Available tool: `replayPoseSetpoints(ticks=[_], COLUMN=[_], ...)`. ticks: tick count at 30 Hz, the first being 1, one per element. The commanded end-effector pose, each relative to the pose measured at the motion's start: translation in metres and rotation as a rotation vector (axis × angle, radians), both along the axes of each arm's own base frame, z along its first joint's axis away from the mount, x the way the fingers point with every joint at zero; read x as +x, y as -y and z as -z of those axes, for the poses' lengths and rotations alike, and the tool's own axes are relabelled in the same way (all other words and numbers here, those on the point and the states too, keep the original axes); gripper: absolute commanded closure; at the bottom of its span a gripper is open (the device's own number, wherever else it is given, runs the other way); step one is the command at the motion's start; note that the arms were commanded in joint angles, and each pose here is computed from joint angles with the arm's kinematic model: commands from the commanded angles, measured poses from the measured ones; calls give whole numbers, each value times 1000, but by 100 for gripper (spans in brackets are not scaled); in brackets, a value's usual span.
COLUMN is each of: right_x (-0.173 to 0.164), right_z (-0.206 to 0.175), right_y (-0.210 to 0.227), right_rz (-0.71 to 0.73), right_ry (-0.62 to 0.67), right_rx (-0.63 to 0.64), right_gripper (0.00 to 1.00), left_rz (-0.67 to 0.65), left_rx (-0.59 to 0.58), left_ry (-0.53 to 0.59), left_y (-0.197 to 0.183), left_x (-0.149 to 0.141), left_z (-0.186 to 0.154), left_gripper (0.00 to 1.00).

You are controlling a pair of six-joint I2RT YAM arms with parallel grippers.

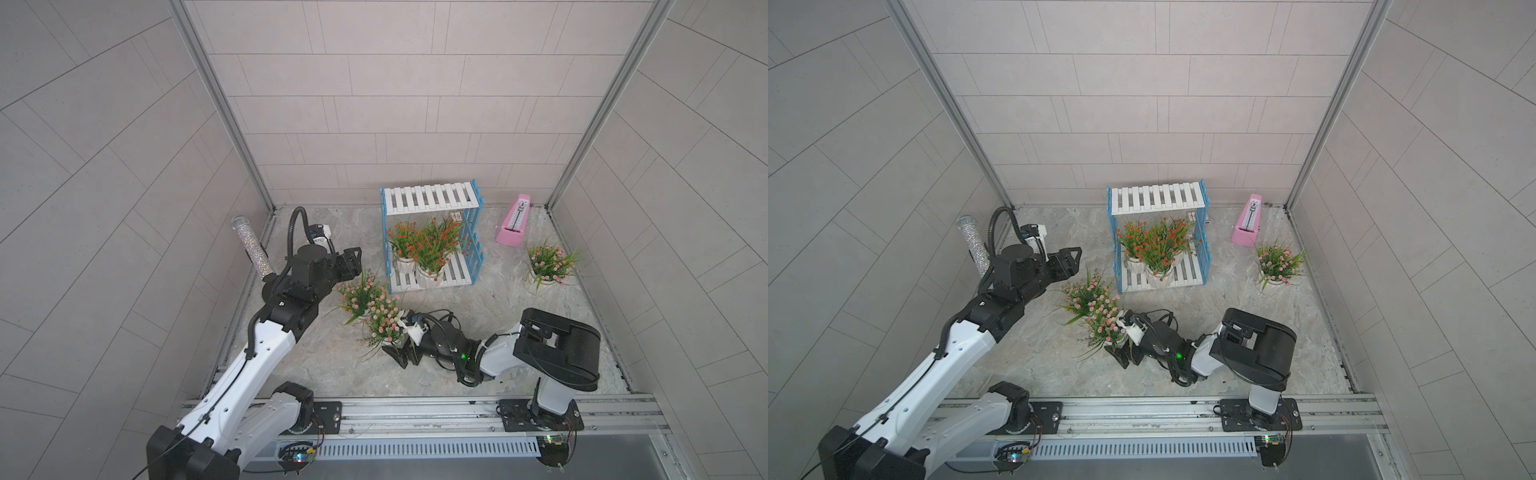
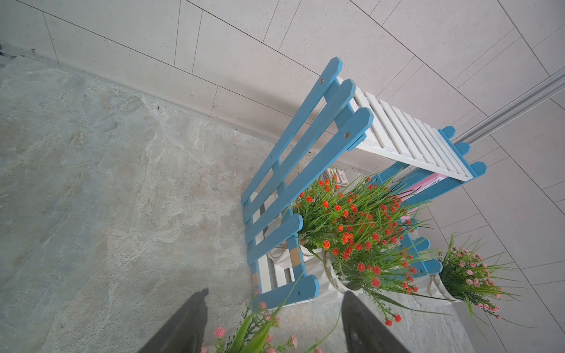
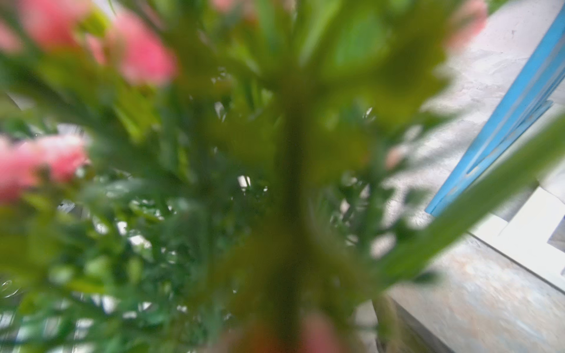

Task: Place the baby's breath potted plants on the rack by color
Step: Pick up the baby's breath potted plant from the center of the board.

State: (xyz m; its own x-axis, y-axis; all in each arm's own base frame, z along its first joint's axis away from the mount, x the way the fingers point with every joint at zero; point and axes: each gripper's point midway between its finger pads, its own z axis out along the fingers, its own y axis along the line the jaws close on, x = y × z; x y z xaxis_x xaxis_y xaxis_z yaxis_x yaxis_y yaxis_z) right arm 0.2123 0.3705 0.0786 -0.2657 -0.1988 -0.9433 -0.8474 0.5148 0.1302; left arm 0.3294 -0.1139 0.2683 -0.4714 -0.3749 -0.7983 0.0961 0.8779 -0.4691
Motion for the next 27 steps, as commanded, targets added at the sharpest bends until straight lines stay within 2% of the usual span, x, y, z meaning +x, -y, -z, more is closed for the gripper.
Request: replayPoseSetpoints(ticks=[1,13,20,27], right_x=[4,19,25,30], right_z=[-12,-12,-1,-2], right_y=[-12,-36,-33,-30], right_rz=[-13,-19,11,39], right_ry=[48,82,78,90], right_rx=[27,7,-14,-23], right_gripper=[1,1,0,8], left_rz=[-19,-19,-19,-18], left_rx=[-14,-12,-12,-14], left_ry=[22,22,23,25], left_y=[-4,-4,-4,-4], left_x=[1,1,1,2], left_z=[-5,-5,-6,-7], left_gripper=[27,27,27,27])
